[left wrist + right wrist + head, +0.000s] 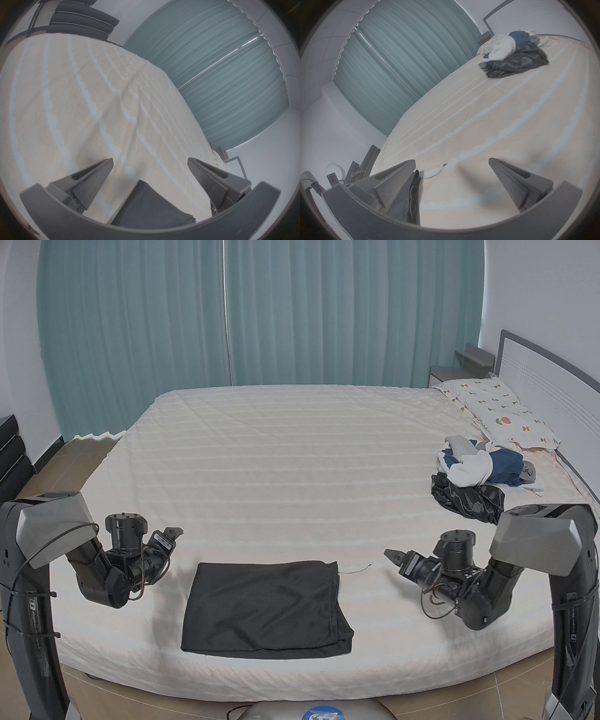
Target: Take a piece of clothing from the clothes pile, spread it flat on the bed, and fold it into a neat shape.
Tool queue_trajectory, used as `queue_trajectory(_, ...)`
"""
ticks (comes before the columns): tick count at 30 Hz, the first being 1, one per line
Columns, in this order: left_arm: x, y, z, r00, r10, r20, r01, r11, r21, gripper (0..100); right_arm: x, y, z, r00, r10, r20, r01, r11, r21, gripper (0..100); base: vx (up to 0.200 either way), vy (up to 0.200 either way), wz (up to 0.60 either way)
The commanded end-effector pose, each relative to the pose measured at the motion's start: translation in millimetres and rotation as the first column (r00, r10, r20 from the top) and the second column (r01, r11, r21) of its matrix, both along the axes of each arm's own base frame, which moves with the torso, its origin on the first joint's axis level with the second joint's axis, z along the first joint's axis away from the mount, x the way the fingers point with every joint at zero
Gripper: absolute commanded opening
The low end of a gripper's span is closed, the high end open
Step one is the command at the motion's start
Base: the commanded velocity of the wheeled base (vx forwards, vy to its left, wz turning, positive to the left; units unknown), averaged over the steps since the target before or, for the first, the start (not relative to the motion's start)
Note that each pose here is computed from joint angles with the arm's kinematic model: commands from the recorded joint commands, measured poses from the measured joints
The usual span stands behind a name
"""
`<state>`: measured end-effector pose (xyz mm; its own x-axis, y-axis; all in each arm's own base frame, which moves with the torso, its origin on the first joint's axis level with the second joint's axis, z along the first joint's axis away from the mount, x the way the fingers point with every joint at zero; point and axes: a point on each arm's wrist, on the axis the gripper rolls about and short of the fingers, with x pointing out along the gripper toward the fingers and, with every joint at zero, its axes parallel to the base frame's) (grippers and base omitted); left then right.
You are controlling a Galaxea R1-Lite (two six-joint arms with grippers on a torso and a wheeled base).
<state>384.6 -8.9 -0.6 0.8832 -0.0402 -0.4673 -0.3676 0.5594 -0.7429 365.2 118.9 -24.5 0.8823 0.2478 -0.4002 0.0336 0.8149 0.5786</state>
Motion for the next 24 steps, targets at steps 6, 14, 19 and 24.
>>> queue_trajectory(6, -65.1, 20.4, 108.3, 0.975, -0.044, 0.216, 0.013, 0.99, 0.142, 100, -129.4, -96.5, 117.6, 0.954, -0.187, 0.235, 0.186, 0.982, 0.03, 100, 0.0, 0.0, 0.0)
queue_trajectory(14, -166.6, 9.9, 159.7, 0.906, -0.199, 0.373, 0.109, 0.962, 0.248, 100, -202.7, -102.5, 155.7, 0.899, -0.079, 0.43, 0.169, 0.97, -0.176, 100, 0.0, 0.0, 0.0)
queue_trajectory(19, -216.6, 9.1, 166.0, 0.873, -0.248, 0.42, 0.093, 0.93, 0.355, 100, -240.1, -107.9, 169.0, 0.888, -0.051, 0.458, 0.186, 0.949, -0.255, 100, 0.0, 0.0, 0.0)
queue_trajectory(24, -249.8, 8.4, 163.2, 0.851, -0.274, 0.448, 0.073, 0.906, 0.416, 100, -285.4, -110.9, 166.0, 0.901, 0.014, 0.434, 0.151, 0.927, -0.343, 100, 0.0, 0.0, 0.0)
